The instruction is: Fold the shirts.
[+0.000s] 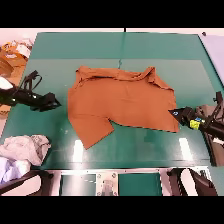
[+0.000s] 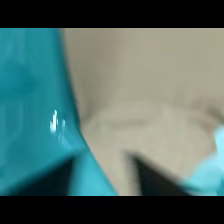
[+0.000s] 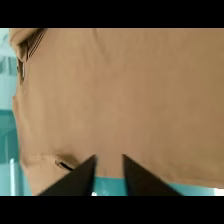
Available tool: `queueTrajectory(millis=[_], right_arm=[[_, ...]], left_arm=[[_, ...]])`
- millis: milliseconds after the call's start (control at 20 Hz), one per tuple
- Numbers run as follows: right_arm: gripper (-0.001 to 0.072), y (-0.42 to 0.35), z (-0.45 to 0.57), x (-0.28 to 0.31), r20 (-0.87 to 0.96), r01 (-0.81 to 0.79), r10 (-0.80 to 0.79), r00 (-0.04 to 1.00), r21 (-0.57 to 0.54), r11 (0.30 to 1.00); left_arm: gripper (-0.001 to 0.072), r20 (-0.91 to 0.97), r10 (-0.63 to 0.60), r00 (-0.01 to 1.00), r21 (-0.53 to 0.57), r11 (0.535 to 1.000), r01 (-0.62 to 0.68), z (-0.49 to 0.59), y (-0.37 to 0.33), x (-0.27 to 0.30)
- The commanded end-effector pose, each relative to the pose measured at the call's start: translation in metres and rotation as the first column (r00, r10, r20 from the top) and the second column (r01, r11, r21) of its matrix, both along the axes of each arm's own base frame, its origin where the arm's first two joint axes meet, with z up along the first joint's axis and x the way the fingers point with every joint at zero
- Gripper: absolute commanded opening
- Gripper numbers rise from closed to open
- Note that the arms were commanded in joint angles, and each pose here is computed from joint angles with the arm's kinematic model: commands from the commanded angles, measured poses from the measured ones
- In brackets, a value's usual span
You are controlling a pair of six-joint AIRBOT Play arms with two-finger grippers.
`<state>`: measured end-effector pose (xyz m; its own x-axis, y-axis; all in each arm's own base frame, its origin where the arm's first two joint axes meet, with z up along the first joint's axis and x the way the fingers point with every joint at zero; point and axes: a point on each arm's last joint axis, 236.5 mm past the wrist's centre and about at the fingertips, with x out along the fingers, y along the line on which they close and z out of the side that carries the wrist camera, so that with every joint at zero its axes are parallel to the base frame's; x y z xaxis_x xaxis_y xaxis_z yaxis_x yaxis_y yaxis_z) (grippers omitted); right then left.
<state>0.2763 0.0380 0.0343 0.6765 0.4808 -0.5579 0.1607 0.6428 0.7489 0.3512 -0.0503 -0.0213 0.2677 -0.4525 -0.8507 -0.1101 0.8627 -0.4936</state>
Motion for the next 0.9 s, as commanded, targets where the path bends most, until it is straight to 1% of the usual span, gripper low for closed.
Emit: queueTrajectory(millis=[0, 50, 200, 400, 450, 500, 550, 600, 650, 750, 850], right_arm=[[0.0351, -0.007, 0.008, 0.000, 0.088, 0.072, -0.068, 0.994, -0.046, 0.996], [0.0350, -0.007, 0.007, 0.000, 0.086, 0.072, -0.068, 0.994, -0.044, 0.996], [0.0349, -0.011, -0.001, 0.004, 0.059, 0.088, -0.086, 0.995, -0.032, 0.996], [0.0348, -0.017, -0.022, 0.009, -0.019, 0.107, -0.107, 0.994, 0.002, 0.994], [0.0348, -0.020, -0.027, 0.009, -0.047, 0.125, -0.124, 0.991, 0.022, 0.992], [0.0348, -0.026, -0.033, 0.009, -0.085, 0.165, -0.160, 0.983, 0.047, 0.985], [0.0348, -0.036, -0.038, 0.007, -0.105, 0.193, -0.188, 0.977, 0.042, 0.980], [0.0348, -0.049, -0.045, 0.002, -0.134, 0.230, -0.225, 0.965, 0.024, 0.973], [0.0347, -0.061, -0.054, -0.007, -0.187, 0.271, -0.266, 0.946, 0.005, 0.962], [0.0348, -0.081, -0.080, -0.038, -0.345, 0.353, -0.347, 0.872, -0.046, 0.935], [0.0356, -0.084, -0.096, -0.060, -0.449, 0.370, -0.371, 0.813, -0.094, 0.924]], left_arm=[[0.0522, 0.011, 0.135, 0.991, -0.003, 0.991, -0.135, -0.034, 0.013, 0.013], [0.0522, -0.038, 0.129, 0.991, -0.034, 0.991, -0.131, -0.047, 0.005, 0.010], [0.0521, -0.111, 0.037, 0.993, -0.155, 0.986, -0.054, -0.067, -0.033, 0.001], [0.0520, -0.130, -0.050, 0.990, -0.220, 0.975, 0.020, -0.077, -0.075, -0.004], [0.0497, -0.129, -0.070, 0.989, -0.228, 0.973, 0.039, -0.074, -0.077, -0.005], [0.0348, -0.125, -0.098, 0.987, -0.238, 0.969, 0.066, -0.070, -0.077, -0.007], [0.0246, -0.117, -0.119, 0.986, -0.248, 0.965, 0.087, -0.064, -0.075, -0.007], [0.0102, -0.114, -0.124, 0.986, -0.260, 0.961, 0.091, -0.058, -0.071, -0.006], [0.0026, -0.109, -0.124, 0.986, -0.266, 0.960, 0.091, -0.054, -0.068, -0.003], [0.0026, -0.100, -0.125, 0.987, -0.273, 0.957, 0.094, -0.048, -0.063, 0.000], [0.0026, -0.091, -0.129, 0.988, -0.272, 0.957, 0.100, -0.045, -0.062, 0.003]])
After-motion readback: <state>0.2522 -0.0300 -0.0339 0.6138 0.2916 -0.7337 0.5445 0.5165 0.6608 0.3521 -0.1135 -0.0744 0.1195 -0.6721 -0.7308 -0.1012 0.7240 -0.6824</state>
